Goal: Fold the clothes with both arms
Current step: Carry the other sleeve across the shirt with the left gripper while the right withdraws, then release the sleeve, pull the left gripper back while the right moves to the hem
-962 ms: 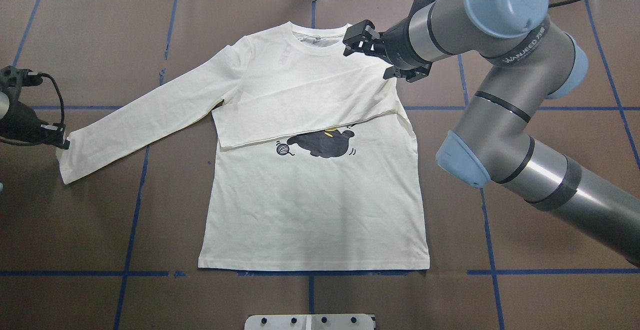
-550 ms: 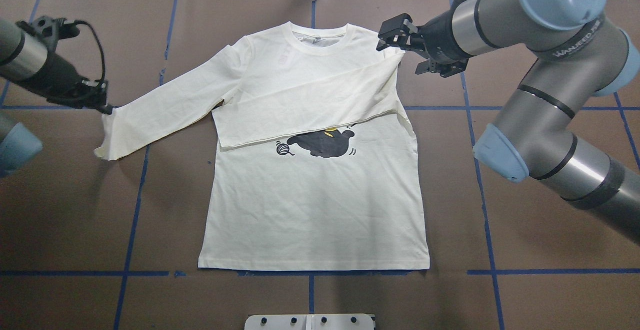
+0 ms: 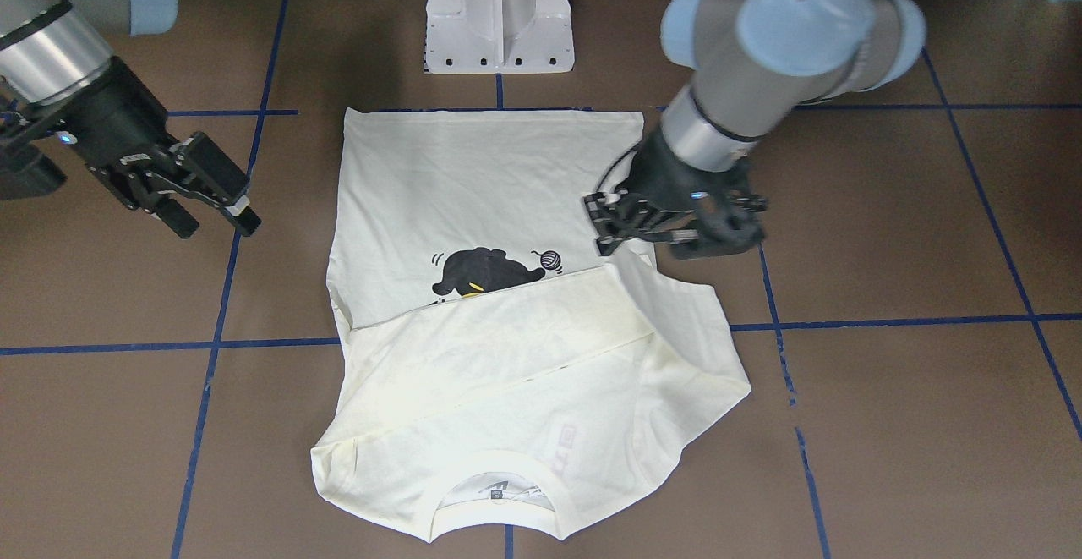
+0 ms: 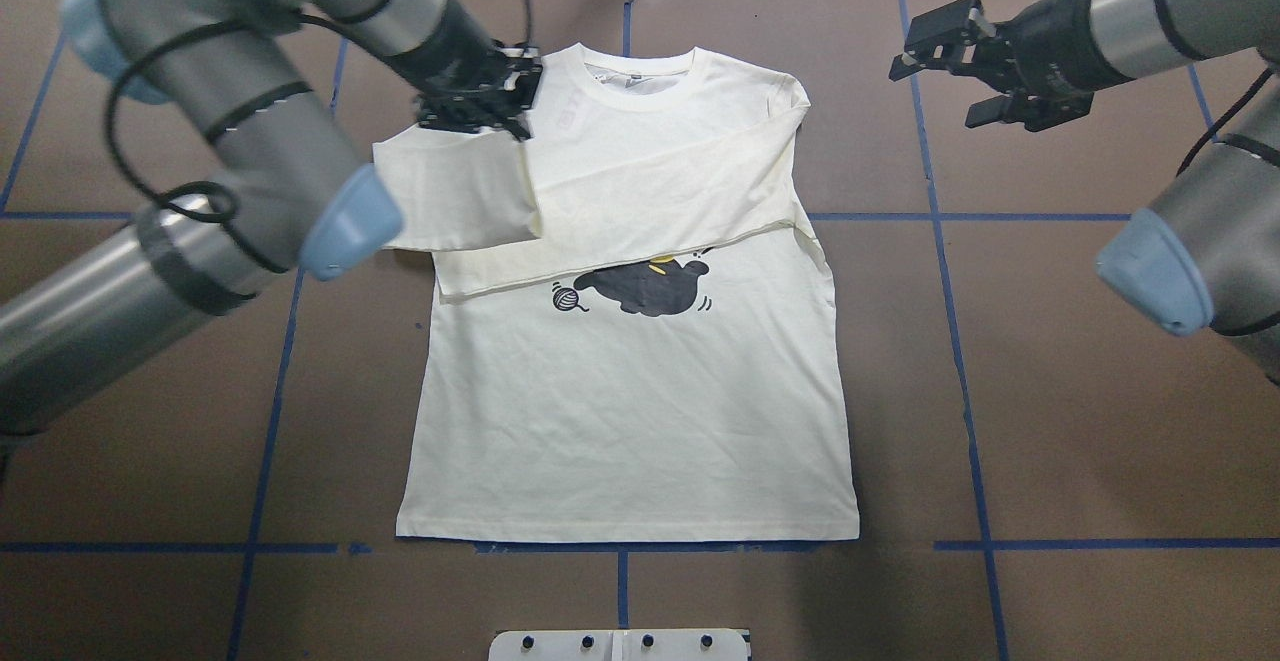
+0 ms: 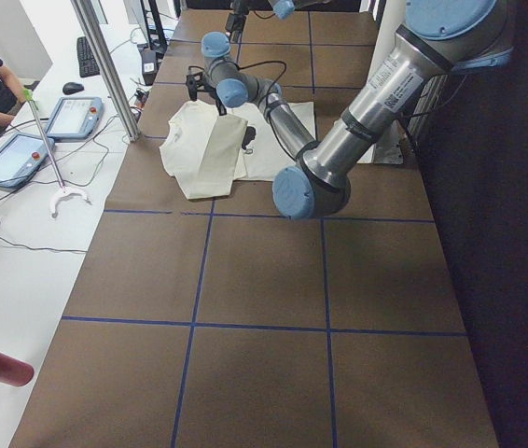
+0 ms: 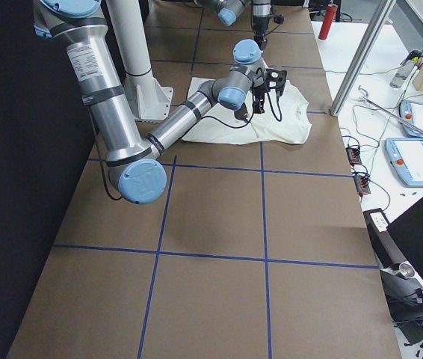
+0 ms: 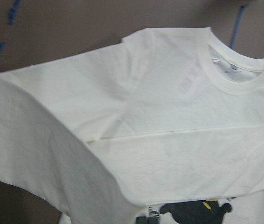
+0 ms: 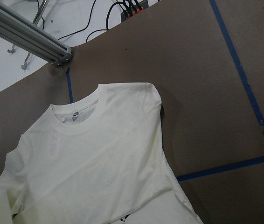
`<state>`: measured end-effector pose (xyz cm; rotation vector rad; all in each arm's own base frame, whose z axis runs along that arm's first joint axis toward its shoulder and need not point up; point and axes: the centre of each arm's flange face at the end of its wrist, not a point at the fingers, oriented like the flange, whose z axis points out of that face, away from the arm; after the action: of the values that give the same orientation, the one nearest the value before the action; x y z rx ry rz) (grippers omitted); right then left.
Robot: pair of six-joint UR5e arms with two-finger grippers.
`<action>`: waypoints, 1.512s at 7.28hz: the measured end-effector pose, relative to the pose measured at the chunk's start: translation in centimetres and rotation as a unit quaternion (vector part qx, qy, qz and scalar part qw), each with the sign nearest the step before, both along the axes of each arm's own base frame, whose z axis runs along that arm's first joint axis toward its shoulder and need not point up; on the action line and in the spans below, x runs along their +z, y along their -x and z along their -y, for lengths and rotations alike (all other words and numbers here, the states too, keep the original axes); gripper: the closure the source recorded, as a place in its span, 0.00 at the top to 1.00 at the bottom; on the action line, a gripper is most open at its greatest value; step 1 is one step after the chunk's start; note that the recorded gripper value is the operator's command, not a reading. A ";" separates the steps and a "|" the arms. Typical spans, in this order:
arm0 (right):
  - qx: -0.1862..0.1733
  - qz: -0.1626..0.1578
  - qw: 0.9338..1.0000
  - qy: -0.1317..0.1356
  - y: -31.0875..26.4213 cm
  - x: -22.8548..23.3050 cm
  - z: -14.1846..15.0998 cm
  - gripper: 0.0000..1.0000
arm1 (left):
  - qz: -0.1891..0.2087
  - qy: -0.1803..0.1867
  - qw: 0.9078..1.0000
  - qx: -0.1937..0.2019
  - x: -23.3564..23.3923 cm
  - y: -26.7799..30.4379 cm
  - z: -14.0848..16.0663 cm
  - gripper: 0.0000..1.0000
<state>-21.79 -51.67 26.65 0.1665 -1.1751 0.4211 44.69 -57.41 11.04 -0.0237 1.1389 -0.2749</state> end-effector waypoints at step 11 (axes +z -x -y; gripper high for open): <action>-0.014 -0.001 1.000 0.019 -6.3 4.1 -2.3 1.00 | -0.091 -0.108 0.990 -0.007 0.0 -16.2 -6.0 1.00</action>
<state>-15.52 -49.38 30.76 0.1166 -1.1663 0.4176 60.89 -51.41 11.04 0.1530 1.3459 -0.1637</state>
